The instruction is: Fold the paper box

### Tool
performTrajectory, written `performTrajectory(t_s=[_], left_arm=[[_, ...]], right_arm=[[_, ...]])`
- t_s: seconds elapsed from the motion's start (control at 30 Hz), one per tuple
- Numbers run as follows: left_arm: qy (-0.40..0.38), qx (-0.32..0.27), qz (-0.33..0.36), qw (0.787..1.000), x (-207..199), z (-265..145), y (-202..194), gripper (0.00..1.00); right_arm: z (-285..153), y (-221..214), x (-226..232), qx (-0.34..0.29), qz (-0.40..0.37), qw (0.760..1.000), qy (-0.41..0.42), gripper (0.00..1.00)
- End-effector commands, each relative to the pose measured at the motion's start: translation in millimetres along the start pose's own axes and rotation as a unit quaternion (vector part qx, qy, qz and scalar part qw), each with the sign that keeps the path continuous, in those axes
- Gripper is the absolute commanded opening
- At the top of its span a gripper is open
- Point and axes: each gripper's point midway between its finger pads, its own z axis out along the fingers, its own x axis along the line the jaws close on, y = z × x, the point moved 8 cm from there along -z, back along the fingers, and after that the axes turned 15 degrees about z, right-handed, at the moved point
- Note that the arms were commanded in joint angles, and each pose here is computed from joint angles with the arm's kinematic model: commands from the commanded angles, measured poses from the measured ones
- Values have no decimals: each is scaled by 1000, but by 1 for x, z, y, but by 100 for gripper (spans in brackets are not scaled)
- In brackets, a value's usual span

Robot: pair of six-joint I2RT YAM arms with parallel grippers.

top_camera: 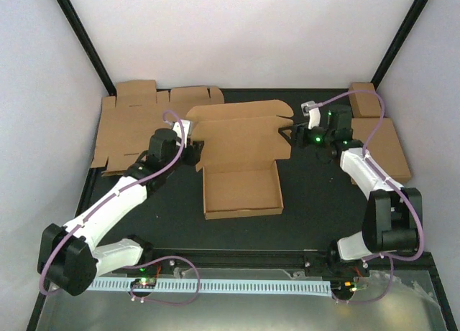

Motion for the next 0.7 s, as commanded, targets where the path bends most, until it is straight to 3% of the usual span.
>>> performTrajectory(t_s=[0.0,0.3,0.43,0.67], left_arm=[[-12,-26,-2,1000,0,-6,22,48],[-38,-16,-1,999,-5,-5,21,25],[-48,-11,0,999,-7,-5,18,3],[-54,-8,0,999,-8,-13,12,2]], right_arm=[[1,3,17,5,-25,1000,13,71],[-5,-8,42,11,-36,999,18,60],[-16,-15,57,0,-45,999,14,57],[-28,-44,75,-15,-46,999,9,51]])
